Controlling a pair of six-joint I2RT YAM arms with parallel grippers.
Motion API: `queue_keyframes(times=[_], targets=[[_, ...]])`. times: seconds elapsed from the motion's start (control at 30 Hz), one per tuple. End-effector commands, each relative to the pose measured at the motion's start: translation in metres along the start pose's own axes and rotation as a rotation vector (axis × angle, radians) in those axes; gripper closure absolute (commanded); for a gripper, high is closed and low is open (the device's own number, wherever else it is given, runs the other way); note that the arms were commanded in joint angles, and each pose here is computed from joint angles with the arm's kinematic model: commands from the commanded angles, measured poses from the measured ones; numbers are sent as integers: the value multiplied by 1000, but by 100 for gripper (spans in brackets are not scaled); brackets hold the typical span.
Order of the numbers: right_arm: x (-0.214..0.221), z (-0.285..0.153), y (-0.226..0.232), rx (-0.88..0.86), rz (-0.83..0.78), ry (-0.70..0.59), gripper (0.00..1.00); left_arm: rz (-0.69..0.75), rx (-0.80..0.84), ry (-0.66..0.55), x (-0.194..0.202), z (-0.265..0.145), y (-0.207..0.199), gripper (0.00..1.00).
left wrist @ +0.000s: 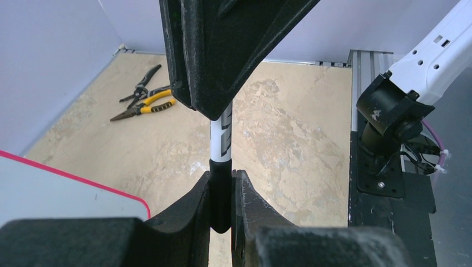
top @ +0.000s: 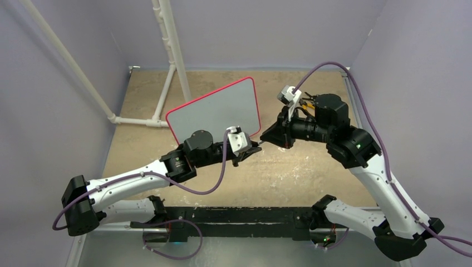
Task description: Write a sentence on the whiteboard
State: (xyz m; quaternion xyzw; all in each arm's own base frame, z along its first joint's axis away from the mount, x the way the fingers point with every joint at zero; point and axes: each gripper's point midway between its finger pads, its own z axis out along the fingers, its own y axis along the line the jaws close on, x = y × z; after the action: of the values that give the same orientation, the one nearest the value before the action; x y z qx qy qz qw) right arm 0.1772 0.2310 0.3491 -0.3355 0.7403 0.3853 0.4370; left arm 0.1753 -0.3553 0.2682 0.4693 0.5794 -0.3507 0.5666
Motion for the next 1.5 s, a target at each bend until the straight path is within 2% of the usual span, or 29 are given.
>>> queue_keyframes(times=[0.0,0.5,0.93,1.07,1.2,1.27,1.33,1.4,1.43,1.47], targets=[[-97,-61,26,49,-215,-335,100,-32,-77,581,164,-54,4,100],[-110,-89,22,157,-271,-397,100,-9,-81,651,188,-55,3,100],[-94,-67,-5,221,-232,-369,100,-93,-72,584,164,-47,-3,100],[-93,-66,-27,326,-218,-419,100,-137,-89,578,162,-42,-3,100],[-87,-62,-43,384,-153,-487,100,-155,-96,699,188,-40,-4,100],[-83,-65,-58,460,-98,-522,100,-170,-89,753,200,-38,-6,100],[-77,-75,-84,607,-10,-565,100,-180,-82,788,208,-36,-7,100],[-69,-85,-102,711,46,-593,100,-185,-88,797,211,-33,-7,97],[-66,-87,-105,730,56,-602,100,-183,-93,799,212,-32,-6,99],[-64,-86,-107,736,61,-608,100,-201,-111,804,214,-31,-5,93]])
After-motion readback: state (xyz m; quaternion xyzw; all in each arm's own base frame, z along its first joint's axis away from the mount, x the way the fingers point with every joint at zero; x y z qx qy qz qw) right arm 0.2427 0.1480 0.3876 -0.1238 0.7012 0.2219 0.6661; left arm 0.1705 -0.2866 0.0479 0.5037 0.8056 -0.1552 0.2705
